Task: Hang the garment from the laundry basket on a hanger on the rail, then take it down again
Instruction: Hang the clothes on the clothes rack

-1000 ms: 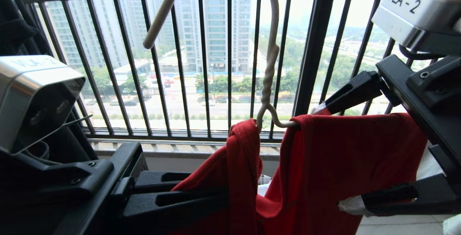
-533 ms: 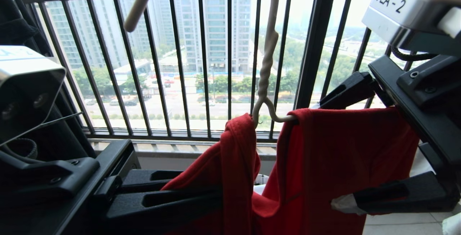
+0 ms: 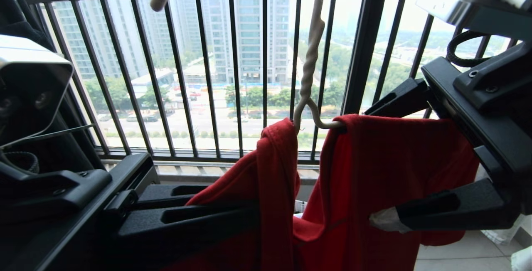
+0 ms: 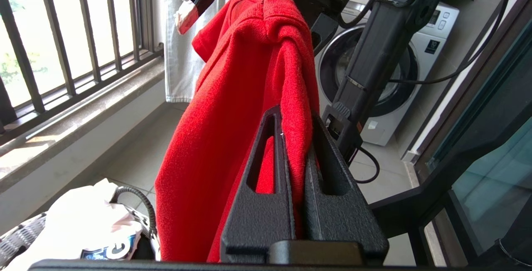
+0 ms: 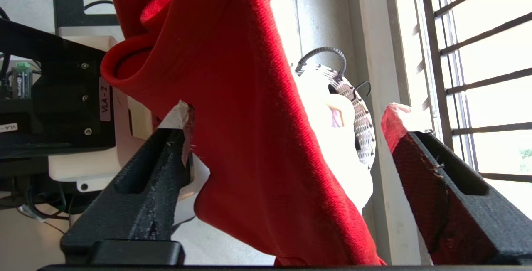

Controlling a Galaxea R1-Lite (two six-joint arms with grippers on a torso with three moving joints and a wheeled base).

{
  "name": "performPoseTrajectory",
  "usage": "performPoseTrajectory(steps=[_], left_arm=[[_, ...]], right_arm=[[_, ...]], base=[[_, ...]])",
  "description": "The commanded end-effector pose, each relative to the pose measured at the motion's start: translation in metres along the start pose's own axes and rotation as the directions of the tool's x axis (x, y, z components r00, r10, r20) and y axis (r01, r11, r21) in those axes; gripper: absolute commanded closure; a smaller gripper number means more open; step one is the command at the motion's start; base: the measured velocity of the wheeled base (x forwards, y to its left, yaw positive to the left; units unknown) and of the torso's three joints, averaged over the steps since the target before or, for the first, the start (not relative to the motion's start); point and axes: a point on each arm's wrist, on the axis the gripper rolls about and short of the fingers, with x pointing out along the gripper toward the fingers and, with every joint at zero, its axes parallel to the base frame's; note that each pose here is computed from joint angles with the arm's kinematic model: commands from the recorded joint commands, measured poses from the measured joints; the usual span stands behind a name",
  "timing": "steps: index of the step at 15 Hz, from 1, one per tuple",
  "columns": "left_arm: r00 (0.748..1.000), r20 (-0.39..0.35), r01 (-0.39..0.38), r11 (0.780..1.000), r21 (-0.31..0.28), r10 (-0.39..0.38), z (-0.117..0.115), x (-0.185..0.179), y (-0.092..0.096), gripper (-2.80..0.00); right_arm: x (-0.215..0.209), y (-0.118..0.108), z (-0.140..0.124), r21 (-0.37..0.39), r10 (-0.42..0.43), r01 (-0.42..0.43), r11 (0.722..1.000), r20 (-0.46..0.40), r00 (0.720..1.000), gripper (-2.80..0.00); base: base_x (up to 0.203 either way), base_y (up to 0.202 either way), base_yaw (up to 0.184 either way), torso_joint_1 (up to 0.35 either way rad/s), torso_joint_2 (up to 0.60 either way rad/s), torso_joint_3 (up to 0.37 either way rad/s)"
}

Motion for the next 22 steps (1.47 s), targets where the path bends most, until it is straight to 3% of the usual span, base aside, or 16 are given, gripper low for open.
performPoseTrajectory(steps=[1,8,18,19,22], left_arm=[[1.000,0.004,0.004,1.000,0.001,-0.004,0.001,0.000,0.000,0.00],[1.000,0.009,0.001,1.000,0.006,-0.001,0.004,0.003,0.001,0.00],[0.995,0.013,-0.100,0.995,-0.008,0.100,0.009,0.016,0.012,0.00],[0.995,0.011,-0.101,0.995,-0.006,0.101,0.008,0.016,0.012,-2.74],[0.995,0.013,-0.101,0.995,-0.003,0.101,0.009,0.014,0.011,-2.80]], right_arm=[[-0.001,0.001,0.000,-0.007,0.004,-0.004,1.000,-0.001,1.000,0.00],[-0.003,0.002,0.000,-0.008,-0.003,0.003,1.000,0.001,1.000,0.00],[-0.009,0.004,0.000,-0.013,-0.011,0.011,1.000,0.011,1.000,0.00],[-0.009,0.004,0.000,-0.013,-0.011,0.011,1.000,0.011,1.000,0.00],[-0.009,0.004,0.000,-0.013,-0.013,0.013,1.000,0.010,1.000,0.00]], base=[[0.000,0.000,0.000,0.000,0.00,0.000],[0.000,0.000,0.000,0.000,0.00,0.000],[0.000,0.000,0.000,0.000,0.00,0.000],[0.000,0.000,0.000,0.000,0.00,0.000],[0.000,0.000,0.000,0.000,0.00,0.000]])
